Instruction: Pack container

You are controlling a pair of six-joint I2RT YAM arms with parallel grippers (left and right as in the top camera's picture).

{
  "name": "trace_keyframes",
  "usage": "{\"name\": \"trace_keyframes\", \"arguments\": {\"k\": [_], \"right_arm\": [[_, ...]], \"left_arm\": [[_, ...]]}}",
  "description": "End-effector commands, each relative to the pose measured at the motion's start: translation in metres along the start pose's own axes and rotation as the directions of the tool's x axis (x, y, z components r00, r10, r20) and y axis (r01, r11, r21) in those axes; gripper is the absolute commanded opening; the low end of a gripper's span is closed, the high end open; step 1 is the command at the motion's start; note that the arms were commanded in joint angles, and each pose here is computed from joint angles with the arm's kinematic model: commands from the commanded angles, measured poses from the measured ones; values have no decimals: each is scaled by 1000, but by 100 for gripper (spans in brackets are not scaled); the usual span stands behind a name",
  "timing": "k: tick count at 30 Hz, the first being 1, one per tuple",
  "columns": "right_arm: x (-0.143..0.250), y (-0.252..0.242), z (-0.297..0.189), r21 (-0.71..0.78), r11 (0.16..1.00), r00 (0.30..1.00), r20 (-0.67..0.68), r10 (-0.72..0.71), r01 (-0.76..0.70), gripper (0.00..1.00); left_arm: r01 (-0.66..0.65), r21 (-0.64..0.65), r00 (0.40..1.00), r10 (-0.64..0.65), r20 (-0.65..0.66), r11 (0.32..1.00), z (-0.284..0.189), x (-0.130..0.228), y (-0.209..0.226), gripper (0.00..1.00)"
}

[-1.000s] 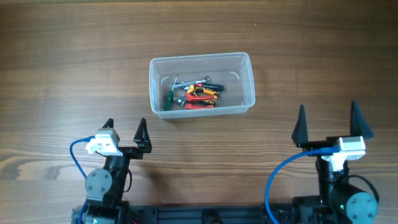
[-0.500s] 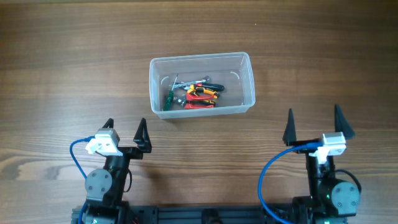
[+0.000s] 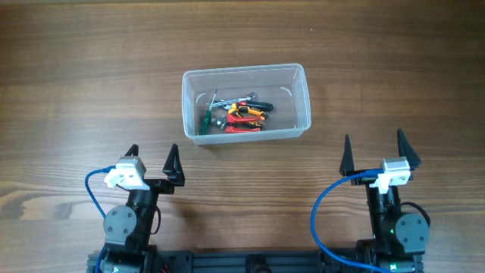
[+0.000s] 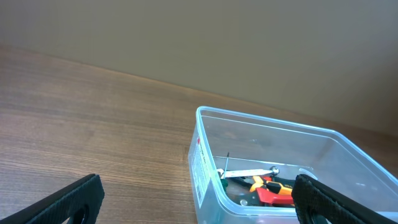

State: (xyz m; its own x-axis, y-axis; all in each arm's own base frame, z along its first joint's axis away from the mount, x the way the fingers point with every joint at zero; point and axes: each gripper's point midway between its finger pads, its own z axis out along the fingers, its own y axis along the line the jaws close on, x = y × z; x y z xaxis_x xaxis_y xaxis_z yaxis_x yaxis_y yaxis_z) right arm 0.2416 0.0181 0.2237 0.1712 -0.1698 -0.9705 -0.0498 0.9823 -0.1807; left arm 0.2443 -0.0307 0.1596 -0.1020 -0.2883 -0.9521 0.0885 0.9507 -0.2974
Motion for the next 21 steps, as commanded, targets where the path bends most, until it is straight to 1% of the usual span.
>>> {"name": "trace_keyframes", "arguments": {"k": [1, 7, 12, 21], "right_arm": [[13, 5, 0, -13, 1000, 1000, -13, -2, 2, 100], [25, 3, -1, -7, 1000, 998, -62, -2, 2, 100], [46, 7, -3, -30, 1000, 989, -147, 1, -6, 100], [48, 7, -3, -33, 999, 988, -153, 2, -7, 100]], "left_arm": [[-20, -15, 1000, 20, 9, 1000, 0, 0, 4, 100], [-20, -15, 1000, 20, 9, 1000, 0, 0, 4, 100], [-20, -15, 1000, 20, 9, 1000, 0, 0, 4, 100], [-20, -15, 1000, 20, 9, 1000, 0, 0, 4, 100]]}}
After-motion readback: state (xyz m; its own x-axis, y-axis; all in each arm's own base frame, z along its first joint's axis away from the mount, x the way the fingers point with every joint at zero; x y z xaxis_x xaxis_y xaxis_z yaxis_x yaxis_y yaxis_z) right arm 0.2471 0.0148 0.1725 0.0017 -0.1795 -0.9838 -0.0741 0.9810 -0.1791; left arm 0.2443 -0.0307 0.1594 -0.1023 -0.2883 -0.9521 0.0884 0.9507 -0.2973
